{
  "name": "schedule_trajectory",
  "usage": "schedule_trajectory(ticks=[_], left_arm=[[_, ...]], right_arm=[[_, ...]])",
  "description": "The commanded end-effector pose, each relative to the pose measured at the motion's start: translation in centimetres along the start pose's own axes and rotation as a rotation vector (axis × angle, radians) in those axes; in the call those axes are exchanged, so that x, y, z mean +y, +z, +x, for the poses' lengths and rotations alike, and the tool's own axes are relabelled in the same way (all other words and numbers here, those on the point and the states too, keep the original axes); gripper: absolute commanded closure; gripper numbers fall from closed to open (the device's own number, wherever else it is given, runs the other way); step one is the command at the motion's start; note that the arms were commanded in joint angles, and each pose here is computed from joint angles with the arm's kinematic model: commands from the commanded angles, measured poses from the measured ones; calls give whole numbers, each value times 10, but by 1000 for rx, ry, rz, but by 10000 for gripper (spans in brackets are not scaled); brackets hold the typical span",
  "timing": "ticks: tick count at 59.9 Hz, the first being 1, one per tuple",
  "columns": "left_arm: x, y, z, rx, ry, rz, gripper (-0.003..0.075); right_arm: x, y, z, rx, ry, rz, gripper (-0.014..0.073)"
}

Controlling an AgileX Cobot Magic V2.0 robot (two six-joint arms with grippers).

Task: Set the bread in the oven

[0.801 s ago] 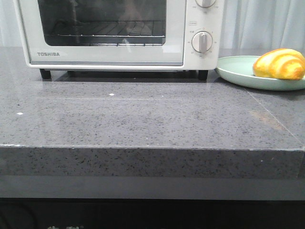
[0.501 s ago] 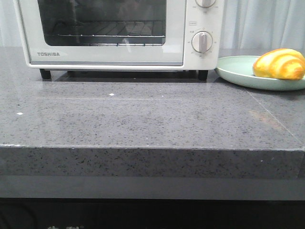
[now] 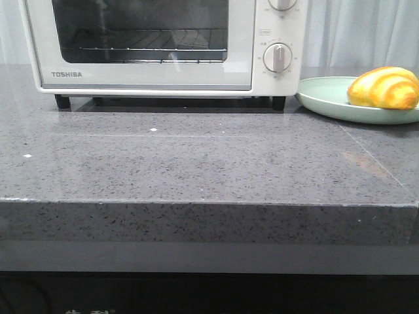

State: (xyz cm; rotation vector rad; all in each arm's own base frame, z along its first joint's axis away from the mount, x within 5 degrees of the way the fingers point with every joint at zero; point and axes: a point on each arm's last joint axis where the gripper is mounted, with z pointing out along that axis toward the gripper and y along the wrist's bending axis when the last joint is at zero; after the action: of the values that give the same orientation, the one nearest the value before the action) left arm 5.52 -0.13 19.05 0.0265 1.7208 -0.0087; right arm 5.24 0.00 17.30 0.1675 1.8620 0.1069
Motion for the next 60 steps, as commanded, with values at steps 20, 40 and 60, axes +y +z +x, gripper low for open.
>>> schedule_trajectory(ticks=[20, 40, 60], left_arm=[[0, -1, -6, -92, -10, -1, 741], [0, -1, -6, -92, -10, -1, 741], [0, -2, -10, -138, -8, -2, 741]], right_arm=[[2, -2, -18, -193, 0, -24, 662], [2, -2, -21, -228, 0, -28, 662], [2, -2, -21, -228, 0, -28, 662]])
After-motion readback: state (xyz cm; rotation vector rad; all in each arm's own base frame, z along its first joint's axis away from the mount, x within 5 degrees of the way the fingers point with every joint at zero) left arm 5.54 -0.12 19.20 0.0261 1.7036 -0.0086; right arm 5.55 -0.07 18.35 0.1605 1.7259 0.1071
